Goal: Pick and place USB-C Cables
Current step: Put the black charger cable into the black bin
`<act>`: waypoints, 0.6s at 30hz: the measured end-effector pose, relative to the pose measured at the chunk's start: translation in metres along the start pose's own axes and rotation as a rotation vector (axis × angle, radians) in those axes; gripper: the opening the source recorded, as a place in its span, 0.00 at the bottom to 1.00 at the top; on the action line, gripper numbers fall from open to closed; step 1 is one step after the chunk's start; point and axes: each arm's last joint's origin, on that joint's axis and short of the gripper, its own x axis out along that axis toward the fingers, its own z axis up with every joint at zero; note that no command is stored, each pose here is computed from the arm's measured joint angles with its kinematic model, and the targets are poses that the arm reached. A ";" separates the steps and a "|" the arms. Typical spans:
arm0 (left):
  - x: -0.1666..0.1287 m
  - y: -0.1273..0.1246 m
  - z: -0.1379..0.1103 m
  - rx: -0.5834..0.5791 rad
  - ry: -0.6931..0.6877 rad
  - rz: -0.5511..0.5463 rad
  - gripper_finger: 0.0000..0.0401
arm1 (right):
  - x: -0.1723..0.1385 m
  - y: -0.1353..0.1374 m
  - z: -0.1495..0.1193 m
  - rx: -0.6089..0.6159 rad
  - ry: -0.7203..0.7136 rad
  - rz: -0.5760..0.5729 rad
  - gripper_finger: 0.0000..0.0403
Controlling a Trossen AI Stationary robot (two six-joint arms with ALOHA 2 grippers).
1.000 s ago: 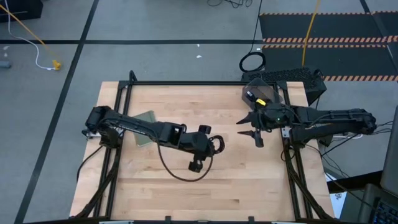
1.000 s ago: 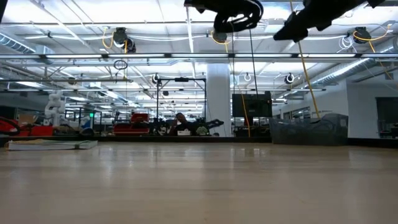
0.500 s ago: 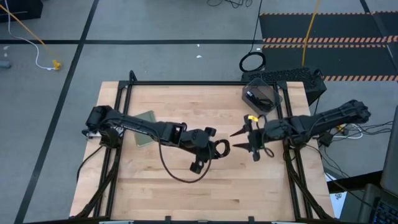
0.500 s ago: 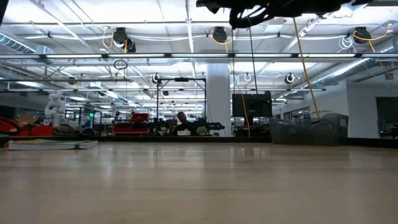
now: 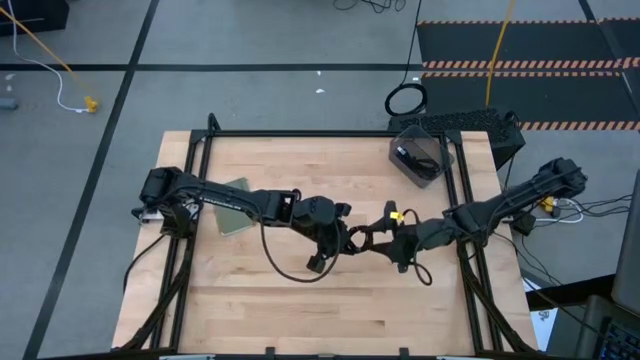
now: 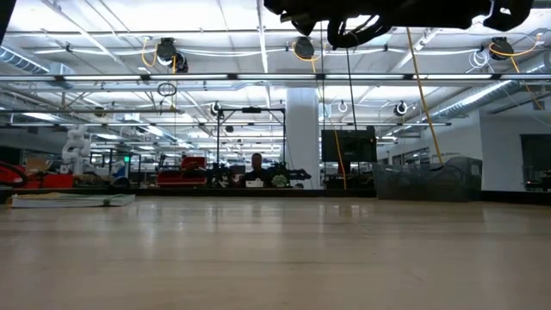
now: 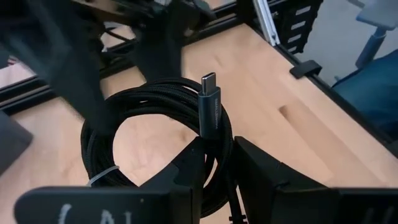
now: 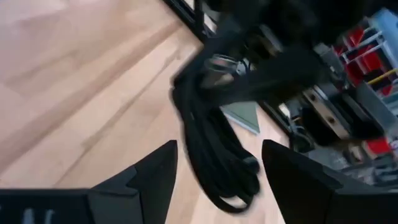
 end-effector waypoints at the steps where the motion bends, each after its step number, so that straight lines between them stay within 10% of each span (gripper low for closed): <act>1: 0.000 0.000 0.000 0.000 0.000 0.000 0.20 | 0.002 0.002 0.000 -0.020 0.001 0.003 0.57; 18: 0.000 -0.001 -0.001 -0.036 0.006 -0.002 0.20 | 0.014 0.004 0.004 -0.131 -0.029 -0.017 0.36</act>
